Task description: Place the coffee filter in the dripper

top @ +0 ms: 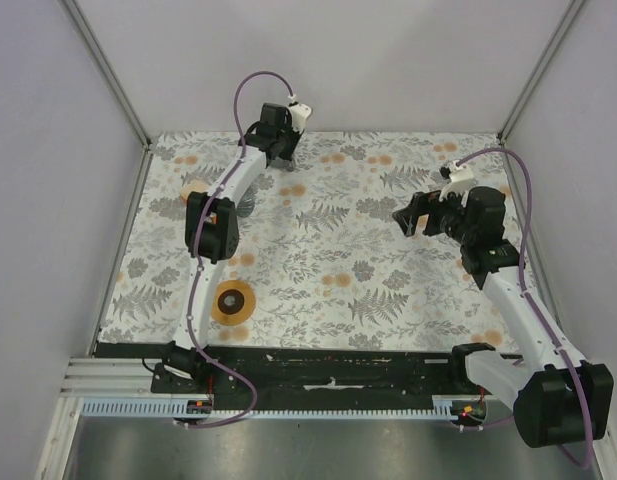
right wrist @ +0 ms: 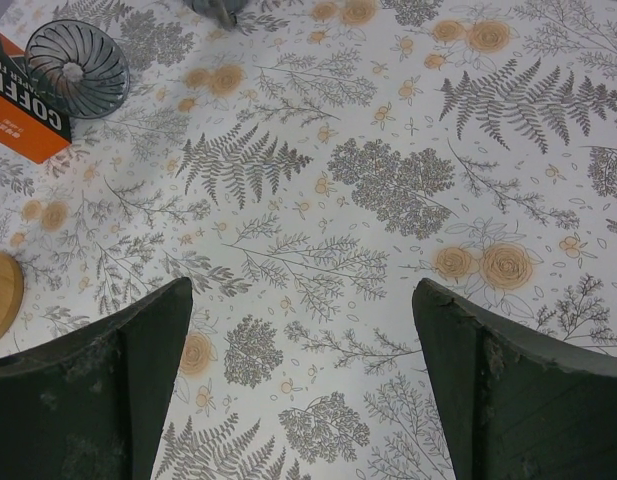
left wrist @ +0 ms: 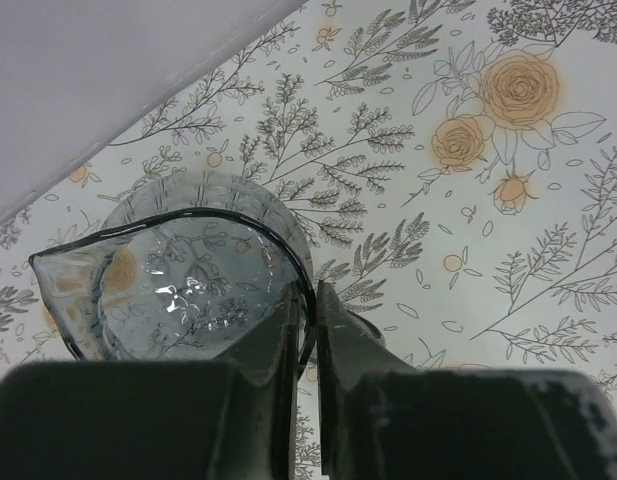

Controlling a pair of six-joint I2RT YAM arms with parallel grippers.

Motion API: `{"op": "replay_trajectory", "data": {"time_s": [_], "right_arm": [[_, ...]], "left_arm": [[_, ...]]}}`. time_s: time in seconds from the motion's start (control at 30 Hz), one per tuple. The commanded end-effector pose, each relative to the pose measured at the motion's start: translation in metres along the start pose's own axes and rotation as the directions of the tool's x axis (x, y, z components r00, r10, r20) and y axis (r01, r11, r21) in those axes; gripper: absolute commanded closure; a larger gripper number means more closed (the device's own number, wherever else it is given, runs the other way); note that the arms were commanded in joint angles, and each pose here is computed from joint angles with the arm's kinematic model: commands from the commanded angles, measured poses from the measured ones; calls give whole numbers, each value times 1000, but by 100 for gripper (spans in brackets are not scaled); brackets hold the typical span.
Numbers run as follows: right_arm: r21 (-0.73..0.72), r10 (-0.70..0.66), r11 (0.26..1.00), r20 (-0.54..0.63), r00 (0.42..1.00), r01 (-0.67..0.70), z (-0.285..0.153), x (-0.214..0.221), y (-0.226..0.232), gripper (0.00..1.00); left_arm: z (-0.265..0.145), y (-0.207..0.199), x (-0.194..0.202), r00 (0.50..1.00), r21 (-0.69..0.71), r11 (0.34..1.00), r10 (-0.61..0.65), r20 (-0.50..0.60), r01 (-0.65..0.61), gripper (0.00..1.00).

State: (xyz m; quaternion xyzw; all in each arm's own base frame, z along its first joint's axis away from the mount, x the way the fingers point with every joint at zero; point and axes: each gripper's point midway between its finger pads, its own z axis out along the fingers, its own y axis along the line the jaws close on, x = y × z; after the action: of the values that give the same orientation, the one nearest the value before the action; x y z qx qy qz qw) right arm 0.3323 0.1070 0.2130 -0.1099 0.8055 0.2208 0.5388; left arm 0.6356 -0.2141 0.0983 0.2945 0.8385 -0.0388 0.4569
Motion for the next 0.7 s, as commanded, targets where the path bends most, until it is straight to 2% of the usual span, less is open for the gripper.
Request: {"op": "replay_trajectory", "data": {"time_s": [0.0, 0.03, 0.2, 0.4, 0.53, 0.67], "right_arm": [[0, -47, 999, 74, 996, 47, -6, -31, 6, 2], [0, -49, 999, 74, 996, 49, -7, -31, 6, 2], [-11, -54, 998, 96, 994, 55, -14, -37, 13, 2], [-15, -59, 998, 122, 991, 61, -24, -39, 20, 2], [-32, -66, 997, 131, 989, 70, -27, -41, 27, 2], [-43, -72, 996, 133, 988, 78, -29, -40, 33, 2]], "left_arm": [[-35, -26, -29, 996, 133, 989, -77, 46, 70, 95], [-41, -35, -28, 995, 168, 983, -86, 40, 78, 98], [-96, -98, -21, 995, 373, 922, -96, -42, 105, 98], [-165, -200, 31, 989, 545, 834, -5, -145, 83, 98], [-196, -250, 60, 988, 615, 788, 56, -144, 45, 98], [-217, -277, 73, 987, 664, 747, 121, -101, -23, 98]]}}
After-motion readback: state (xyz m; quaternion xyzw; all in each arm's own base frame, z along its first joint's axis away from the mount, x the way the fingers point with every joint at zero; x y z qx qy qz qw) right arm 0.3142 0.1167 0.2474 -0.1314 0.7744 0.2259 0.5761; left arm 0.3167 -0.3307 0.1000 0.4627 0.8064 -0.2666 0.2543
